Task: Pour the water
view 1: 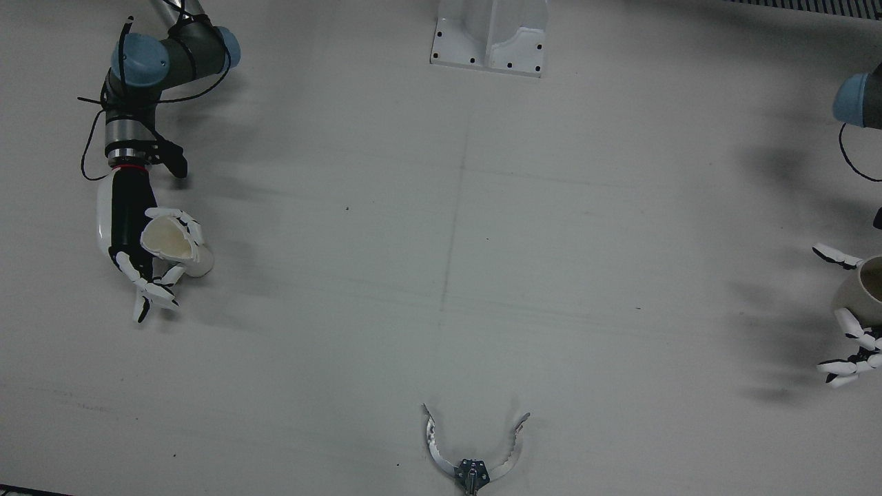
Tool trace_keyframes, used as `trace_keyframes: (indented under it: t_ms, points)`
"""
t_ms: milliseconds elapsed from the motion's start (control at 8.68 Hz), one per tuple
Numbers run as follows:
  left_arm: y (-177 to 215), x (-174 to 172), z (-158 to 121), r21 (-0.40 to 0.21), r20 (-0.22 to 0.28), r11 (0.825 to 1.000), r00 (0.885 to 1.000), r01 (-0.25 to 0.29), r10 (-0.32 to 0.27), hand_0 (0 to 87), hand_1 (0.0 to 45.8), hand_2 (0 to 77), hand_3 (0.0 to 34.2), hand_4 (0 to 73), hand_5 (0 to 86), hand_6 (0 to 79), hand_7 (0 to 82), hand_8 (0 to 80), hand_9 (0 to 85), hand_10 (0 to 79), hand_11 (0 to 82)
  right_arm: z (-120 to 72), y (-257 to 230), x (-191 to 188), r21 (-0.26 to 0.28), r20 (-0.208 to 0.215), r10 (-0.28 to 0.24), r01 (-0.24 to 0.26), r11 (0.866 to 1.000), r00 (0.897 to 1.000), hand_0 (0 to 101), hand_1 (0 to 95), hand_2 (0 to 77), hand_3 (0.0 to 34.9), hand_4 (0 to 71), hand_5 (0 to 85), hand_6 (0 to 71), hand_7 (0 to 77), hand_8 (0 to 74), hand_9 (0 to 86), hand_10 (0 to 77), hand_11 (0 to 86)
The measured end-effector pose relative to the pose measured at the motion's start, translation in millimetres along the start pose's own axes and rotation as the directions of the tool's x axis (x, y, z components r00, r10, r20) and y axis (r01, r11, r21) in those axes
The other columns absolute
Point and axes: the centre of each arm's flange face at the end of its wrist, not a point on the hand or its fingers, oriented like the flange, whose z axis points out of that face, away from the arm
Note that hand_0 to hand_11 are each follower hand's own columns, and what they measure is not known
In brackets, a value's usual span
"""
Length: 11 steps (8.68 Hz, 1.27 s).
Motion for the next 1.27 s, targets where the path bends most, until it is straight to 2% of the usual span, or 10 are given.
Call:
trace_keyframes:
  t_ms: [115,230,461,576,691,807,1037,1267]
  points:
    - [1.4,0.4,0.4,-0.003,-0.001,1.0,1.0,0.0,0.0,80.0,16.9,1.1,0.0,48.5,48.5,24.5,21.3,15.3,12.0,8.7,13.1,3.8,8.9,-4.0,-0.013,0.01,0.01,-0.01,1.0,1.0,80,27.3,36.5,0.1,20.2,16.9,42.5,48.0,19.6,21.3,0.5,0.5]
    - [5.2,1.3,1.7,-0.009,-0.002,1.0,1.0,0.003,-0.003,80.0,16.9,1.1,0.0,48.5,48.5,24.5,21.3,15.3,12.0,8.7,13.1,8.8,19.8,-14.4,-0.022,0.027,0.016,-0.015,1.0,1.0,80,25.6,36.5,0.0,21.3,16.9,44.7,54.0,20.7,23.5,0.0,0.0]
    - [27.6,5.7,8.8,-0.044,-0.006,0.999,1.0,0.013,-0.013,79.9,16.9,1.1,0.0,48.0,48.5,24.5,22.4,15.3,12.0,8.7,13.1,16.5,39.3,-51.1,-0.019,0.073,0.008,-0.006,1.0,0.997,80,25.6,35.5,0.0,20.7,16.9,45.8,53.5,19.6,22.4,0.0,0.5]
    - [47.7,7.3,16.2,-0.073,-0.003,0.997,1.0,0.017,-0.017,79.9,16.9,1.1,0.0,48.0,48.5,24.5,22.4,15.3,12.0,8.7,13.1,14.6,44.0,-69.9,-0.015,0.094,0.002,0.0,1.0,0.996,80,25.6,35.5,0.0,20.7,16.9,45.3,53.5,18.0,21.3,0.0,0.0]
    - [73.9,0.8,27.8,-0.109,0.016,0.994,1.0,0.026,-0.024,80.1,18.0,1.1,0.0,48.0,48.5,26.7,23.5,16.4,13.6,8.7,14.2,9.7,45.7,-85.4,-0.012,0.111,-0.003,0.004,1.0,0.994,80,25.6,35.5,0.0,16.9,16.9,44.2,51.8,18.0,20.7,0.0,0.0]
    - [112.3,-16.7,50.3,-0.154,0.055,0.987,0.998,0.044,-0.036,80.2,22.9,1.1,0.0,48.5,48.5,30.0,26.7,17.5,13.6,8.7,14.2,6.6,46.6,-98.7,-0.011,0.123,-0.007,0.008,1.0,0.992,80,26.2,34.9,0.0,16.4,16.9,42.5,50.2,14.7,19.1,0.0,0.0]
    - [228.3,-72.8,122.9,-0.243,0.159,0.965,0.985,0.098,-0.06,80.2,24.5,1.1,0.0,48.5,48.5,30.5,28.4,17.5,14.7,8.7,15.3,6.5,48.5,-122.8,-0.018,0.141,-0.012,0.014,1.0,0.99,80,27.8,33.3,0.0,20.2,16.9,42.5,50.2,16.9,19.1,0.0,0.0]
    - [375.5,-131.3,185.5,-0.311,0.283,0.937,0.957,0.156,-0.065,80.1,25.1,1.6,0.0,48.5,48.5,30.5,28.4,17.5,14.7,9.3,15.3,3.9,48.7,-136.7,-0.02,0.155,-0.012,0.016,1.0,0.988,80,28.4,32.7,0.0,20.7,16.9,43.1,51.8,16.4,19.1,0.0,0.0]
